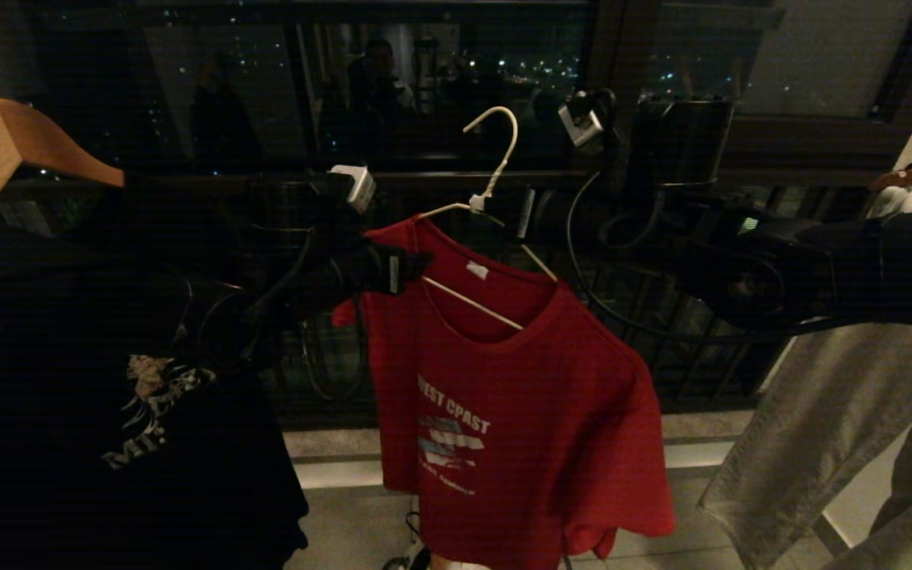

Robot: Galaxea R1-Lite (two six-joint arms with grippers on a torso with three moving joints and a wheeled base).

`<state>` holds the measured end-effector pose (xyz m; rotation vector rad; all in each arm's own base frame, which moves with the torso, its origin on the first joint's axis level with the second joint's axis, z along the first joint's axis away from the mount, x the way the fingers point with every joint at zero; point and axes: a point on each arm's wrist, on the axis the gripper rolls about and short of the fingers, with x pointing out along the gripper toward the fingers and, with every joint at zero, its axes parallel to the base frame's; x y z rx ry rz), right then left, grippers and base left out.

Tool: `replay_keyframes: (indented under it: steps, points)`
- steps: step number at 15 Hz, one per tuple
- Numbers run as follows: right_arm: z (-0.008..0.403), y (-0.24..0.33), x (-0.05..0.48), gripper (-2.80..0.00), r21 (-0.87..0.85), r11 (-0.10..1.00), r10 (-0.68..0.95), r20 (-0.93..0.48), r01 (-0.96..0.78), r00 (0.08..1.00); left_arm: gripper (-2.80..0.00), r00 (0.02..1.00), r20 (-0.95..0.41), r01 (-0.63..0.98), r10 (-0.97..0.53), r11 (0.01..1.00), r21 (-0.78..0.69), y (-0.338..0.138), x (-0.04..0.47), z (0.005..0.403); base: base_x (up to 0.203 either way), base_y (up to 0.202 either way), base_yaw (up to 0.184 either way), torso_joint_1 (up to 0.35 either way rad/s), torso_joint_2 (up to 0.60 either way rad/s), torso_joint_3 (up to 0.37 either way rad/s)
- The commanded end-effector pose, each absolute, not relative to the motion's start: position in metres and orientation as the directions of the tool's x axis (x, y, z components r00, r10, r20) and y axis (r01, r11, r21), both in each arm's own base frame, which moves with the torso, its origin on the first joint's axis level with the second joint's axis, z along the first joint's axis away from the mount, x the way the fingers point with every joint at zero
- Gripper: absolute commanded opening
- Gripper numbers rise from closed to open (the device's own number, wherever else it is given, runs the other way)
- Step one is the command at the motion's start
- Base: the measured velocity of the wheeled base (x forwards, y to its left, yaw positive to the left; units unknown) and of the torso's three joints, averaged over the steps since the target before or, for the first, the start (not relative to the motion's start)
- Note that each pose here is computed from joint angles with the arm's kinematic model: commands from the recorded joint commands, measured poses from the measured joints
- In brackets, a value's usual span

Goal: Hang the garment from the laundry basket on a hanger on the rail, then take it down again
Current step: Take the clothes off the clothes rack

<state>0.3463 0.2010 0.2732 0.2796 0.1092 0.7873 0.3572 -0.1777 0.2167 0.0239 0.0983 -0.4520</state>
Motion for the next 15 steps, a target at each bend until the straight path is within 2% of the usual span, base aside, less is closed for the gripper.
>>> replay_keyframes:
  steps: [1,12,13,15]
  points:
    - [0.2750,0.2007,0.3453,-2.80,0.288,0.668,0.714,0.013,-0.686,0.700,0.00,0.904,-0.104,0.420,-0.416,0.908,0.017,-0.1785,0.3600,0.2131,0.000,0.000,0.000,0.000,0.00,0.000]
    - [0.2750,0.2011,0.3451,-2.80,0.288,0.674,0.707,0.013,-0.680,0.707,0.00,0.937,-0.067,0.347,-0.343,0.936,0.058,-0.1761,0.3620,0.2196,0.000,0.000,0.000,0.000,0.00,0.000]
    - [0.2750,0.2006,0.3454,-2.80,0.288,0.675,0.706,0.013,-0.679,0.708,-2.80,0.939,-0.051,0.343,-0.340,0.937,0.067,-0.1759,0.3629,0.2198,0.000,0.000,0.000,0.000,0.00,0.000]
    - [0.2750,0.2006,0.3454,-2.80,0.288,0.675,0.706,0.013,-0.679,0.708,-2.80,0.941,-0.035,0.339,-0.337,0.938,0.078,-0.1767,0.3649,0.2185,0.000,0.000,0.000,0.000,0.00,0.000]
